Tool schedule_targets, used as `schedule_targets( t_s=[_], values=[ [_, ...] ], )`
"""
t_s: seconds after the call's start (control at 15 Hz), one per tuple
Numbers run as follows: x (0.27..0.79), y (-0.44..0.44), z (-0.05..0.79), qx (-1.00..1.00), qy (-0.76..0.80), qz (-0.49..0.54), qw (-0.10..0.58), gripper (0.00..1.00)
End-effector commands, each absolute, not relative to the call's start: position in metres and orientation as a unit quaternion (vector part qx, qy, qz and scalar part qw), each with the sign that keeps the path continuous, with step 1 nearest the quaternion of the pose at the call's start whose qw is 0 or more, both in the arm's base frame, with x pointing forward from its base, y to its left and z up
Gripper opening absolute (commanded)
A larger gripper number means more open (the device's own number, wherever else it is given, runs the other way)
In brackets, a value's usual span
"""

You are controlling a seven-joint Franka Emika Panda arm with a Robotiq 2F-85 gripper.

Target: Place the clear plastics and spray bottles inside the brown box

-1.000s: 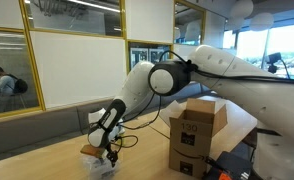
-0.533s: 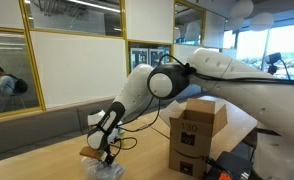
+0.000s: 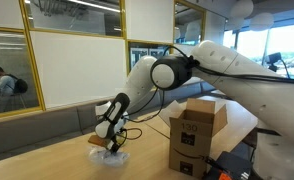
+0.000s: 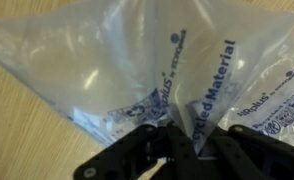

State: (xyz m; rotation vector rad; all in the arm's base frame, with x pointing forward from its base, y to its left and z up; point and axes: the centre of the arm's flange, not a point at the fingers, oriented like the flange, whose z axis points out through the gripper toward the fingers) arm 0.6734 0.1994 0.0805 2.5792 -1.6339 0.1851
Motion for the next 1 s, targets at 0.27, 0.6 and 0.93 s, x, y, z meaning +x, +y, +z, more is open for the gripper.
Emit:
schedule_targets(
  t_s=[0.27,0.6,0.93],
  values=[
    [0.631,0.124,0.21,0.821,-0.558,0.12,0.032,0.11],
    [0.606,0.098,0.302,0.817,-0.549,0.174,0.032,0.11],
    [0.57,0.042,0.384,0.796,-0.56,0.216,0.077,0.11]
  ],
)
